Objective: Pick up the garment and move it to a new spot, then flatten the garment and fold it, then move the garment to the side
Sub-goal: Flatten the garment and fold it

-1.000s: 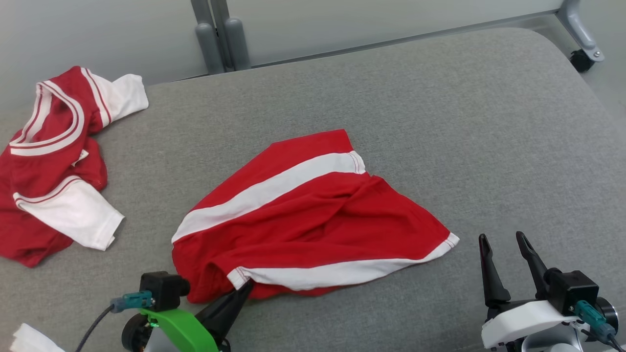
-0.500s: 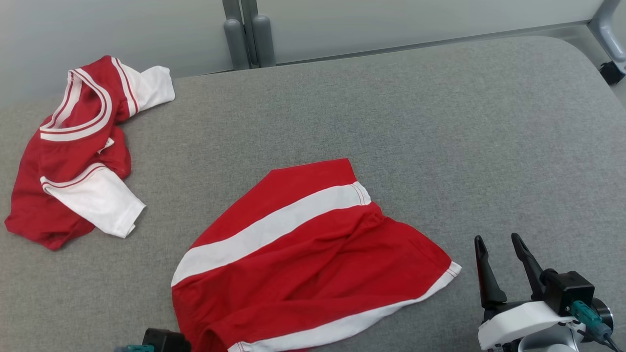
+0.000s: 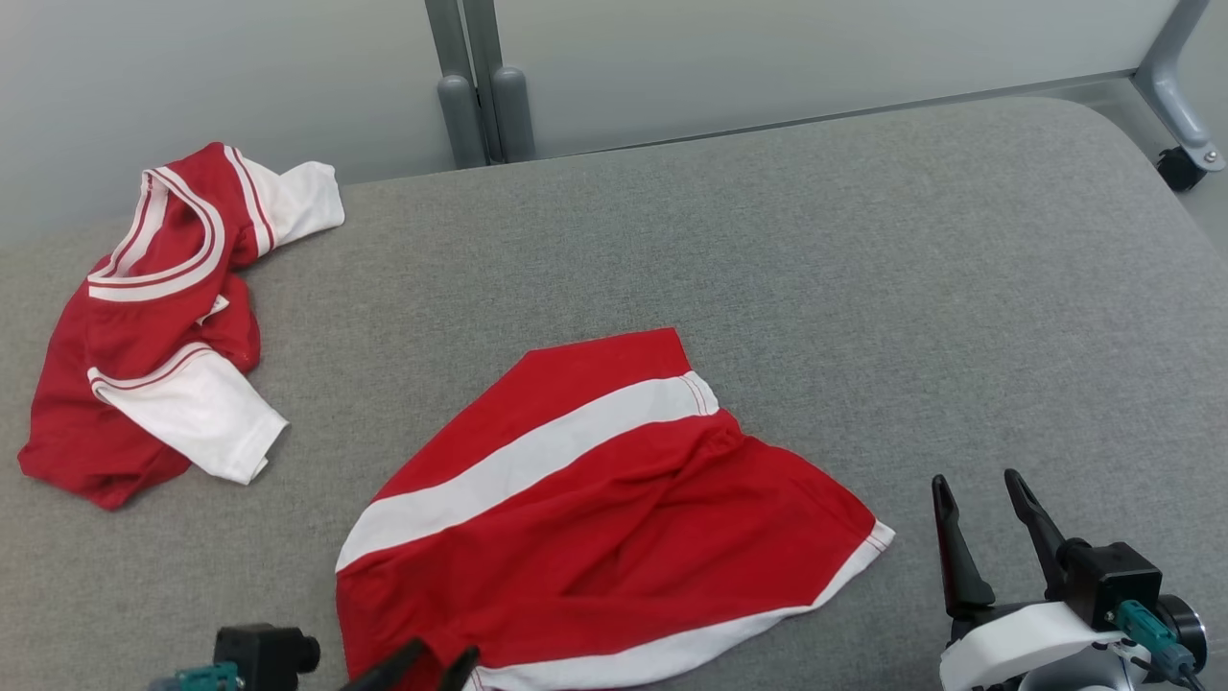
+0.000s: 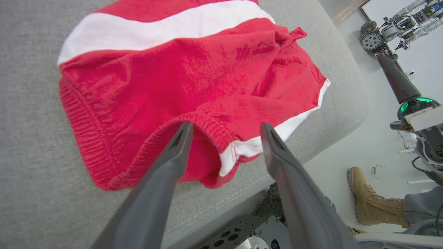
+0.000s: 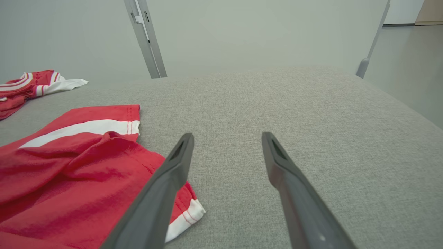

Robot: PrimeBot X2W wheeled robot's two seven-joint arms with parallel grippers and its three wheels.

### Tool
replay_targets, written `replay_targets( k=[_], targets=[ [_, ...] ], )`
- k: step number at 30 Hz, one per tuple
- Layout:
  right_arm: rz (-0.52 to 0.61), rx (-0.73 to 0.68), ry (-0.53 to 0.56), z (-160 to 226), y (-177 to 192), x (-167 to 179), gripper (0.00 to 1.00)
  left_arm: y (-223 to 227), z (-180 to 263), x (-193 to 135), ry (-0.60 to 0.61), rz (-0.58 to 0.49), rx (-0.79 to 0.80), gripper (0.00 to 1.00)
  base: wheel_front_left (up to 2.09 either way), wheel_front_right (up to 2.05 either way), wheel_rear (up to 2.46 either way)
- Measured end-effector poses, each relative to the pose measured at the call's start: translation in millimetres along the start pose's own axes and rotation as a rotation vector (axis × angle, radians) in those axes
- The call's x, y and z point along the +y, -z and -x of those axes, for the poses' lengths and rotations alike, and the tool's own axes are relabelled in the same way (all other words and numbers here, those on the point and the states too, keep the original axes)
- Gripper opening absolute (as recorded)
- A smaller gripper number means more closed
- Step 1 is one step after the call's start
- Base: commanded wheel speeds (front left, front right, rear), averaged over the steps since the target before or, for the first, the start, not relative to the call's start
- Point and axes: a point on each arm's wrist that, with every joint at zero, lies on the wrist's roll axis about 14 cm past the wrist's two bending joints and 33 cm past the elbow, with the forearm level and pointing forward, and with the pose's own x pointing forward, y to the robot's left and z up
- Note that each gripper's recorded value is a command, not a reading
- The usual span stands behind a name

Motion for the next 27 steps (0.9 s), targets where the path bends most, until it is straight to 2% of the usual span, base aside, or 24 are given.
replay_targets(
  k=[6,13,16,20,21,23,27],
  targets=[
    [0.003,0.006,-0.009,-4.6,1.6,2.9,1.0,-47.6,-20.6,22.5,-0.089,-0.188,-0.03,1.0,0.0,0.0,0.0],
    [0.001,0.017,0.027,-6.4,4.2,-7.8,1.0,-31.5,-55.5,30.0,-0.084,-0.343,0.136,1.0,0.0,0.0,0.0],
    [0.004,0.034,0.042,-5.9,9.3,-12.6,1.0,-20.7,-59.9,45.3,-0.104,-0.407,0.223,1.0,0.0,0.0,0.0],
    [0.003,0.048,0.051,-10.3,13.5,-15.3,1.0,-4.0,-71.1,60.4,-0.104,-0.422,0.328,1.0,0.0,0.0,0.0],
    [0.001,0.048,0.05,-12.2,13.7,-15.0,1.0,-5.2,-74.4,65.7,-0.116,-0.429,0.333,0.0,0.0,0.0,0.0],
    [0.001,0.049,0.047,-17.1,14.1,-14.3,1.0,-5.1,-83.6,70.1,-0.105,-0.443,0.355,0.0,0.0,0.0,0.0],
    [0.0,0.062,0.056,-21.3,18.2,-17.4,1.0,-19.8,-105.5,73.8,-0.1,-0.462,0.291,0.0,0.0,0.0,0.0]
  ],
)
